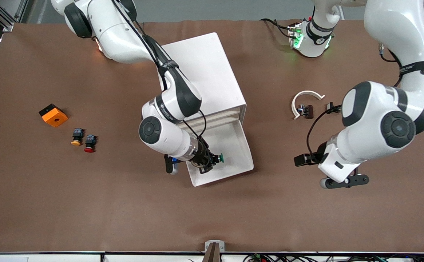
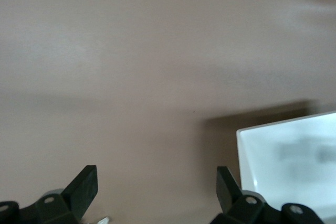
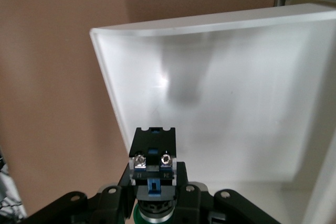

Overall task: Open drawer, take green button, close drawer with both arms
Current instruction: 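Raise the button out with the right gripper while the left gripper pushes the drawer, then push the drawer shut with the left gripper while the right gripper carries the button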

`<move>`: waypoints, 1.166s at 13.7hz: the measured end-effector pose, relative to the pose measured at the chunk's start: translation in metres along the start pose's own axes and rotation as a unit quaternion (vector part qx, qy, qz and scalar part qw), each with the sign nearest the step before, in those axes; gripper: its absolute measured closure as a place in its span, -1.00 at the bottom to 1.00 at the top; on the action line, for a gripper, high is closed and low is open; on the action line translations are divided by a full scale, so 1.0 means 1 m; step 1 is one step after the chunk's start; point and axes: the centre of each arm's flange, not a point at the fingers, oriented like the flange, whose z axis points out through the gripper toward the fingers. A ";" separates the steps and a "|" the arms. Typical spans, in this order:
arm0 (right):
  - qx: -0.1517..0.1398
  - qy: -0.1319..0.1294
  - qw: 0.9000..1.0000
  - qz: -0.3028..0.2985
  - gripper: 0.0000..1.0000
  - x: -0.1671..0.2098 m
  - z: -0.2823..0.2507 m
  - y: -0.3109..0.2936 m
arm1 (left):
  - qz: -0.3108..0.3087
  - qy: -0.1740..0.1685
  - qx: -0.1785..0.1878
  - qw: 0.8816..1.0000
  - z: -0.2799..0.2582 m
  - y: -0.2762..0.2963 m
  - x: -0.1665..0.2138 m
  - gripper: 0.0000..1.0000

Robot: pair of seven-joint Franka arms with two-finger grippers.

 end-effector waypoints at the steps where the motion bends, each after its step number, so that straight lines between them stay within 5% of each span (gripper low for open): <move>1: 0.005 -0.007 1.000 0.003 0.33 0.000 -0.018 -0.004 | -0.002 0.008 -0.005 1.000 0.012 0.008 0.002 -1.00; 6: 0.022 -0.024 0.999 0.003 0.33 0.014 -0.127 -0.018 | -0.044 0.040 -0.032 0.998 0.070 0.059 0.001 -1.00; 9: -0.008 -0.020 0.995 -0.095 0.33 0.027 -0.190 -0.008 | -0.055 0.060 -0.051 0.995 0.102 0.087 -0.003 -1.00; 13: -0.056 0.026 0.959 -0.275 0.33 0.072 -0.215 0.010 | -0.049 0.115 -0.092 0.988 0.155 0.106 0.003 -1.00; 16: -0.071 0.031 0.933 -0.351 0.33 0.119 -0.208 0.021 | -0.044 0.132 -0.107 0.985 0.187 0.117 -0.001 -1.00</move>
